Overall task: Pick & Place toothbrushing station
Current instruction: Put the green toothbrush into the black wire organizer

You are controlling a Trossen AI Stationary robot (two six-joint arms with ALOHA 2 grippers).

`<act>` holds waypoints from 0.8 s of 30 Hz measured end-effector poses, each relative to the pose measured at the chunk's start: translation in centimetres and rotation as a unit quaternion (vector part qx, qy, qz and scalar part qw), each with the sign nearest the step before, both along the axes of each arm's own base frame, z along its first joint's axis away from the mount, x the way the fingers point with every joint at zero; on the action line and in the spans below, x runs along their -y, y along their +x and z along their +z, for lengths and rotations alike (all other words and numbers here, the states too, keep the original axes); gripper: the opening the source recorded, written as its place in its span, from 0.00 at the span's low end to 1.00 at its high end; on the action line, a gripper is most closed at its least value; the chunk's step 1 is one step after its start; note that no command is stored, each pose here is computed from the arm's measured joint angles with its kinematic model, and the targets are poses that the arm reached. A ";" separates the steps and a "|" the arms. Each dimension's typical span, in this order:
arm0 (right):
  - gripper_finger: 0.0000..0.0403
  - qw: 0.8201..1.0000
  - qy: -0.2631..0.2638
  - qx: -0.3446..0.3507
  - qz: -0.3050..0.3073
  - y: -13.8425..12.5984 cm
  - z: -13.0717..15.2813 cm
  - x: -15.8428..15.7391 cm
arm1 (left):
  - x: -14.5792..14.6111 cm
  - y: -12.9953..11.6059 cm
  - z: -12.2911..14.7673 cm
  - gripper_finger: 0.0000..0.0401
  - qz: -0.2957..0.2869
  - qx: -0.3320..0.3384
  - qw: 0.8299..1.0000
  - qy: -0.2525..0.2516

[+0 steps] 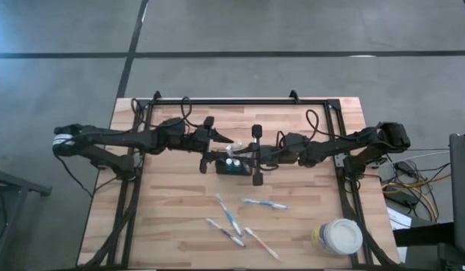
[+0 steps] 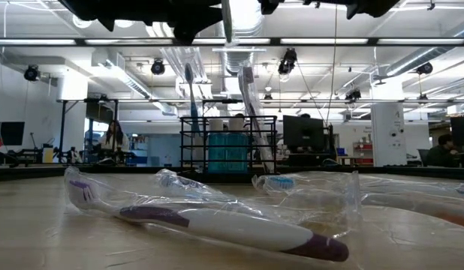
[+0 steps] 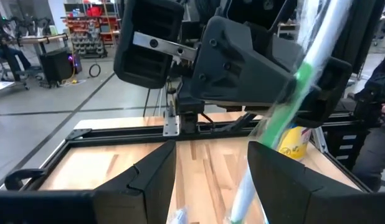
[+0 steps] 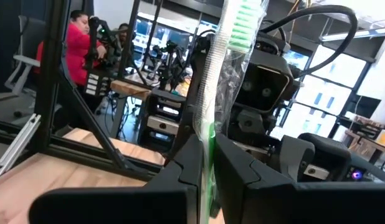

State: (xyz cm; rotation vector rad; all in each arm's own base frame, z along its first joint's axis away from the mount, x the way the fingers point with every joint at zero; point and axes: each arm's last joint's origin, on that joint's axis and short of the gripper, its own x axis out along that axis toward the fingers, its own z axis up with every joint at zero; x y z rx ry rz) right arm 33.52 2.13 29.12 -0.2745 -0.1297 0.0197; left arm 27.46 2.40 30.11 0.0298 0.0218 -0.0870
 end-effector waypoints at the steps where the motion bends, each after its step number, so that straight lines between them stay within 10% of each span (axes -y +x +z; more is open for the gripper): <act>1: 0.05 1.000 0.000 0.000 0.000 0.0 0.0 0.0 | 0.0 0.2 0.0 0.51 -0.001 0.000 1.000 0.000; 24: 0.05 1.000 -0.008 0.001 -0.017 0.0 0.1 0.2 | 0.5 -0.9 1.0 0.51 -0.019 -0.025 0.999 -0.011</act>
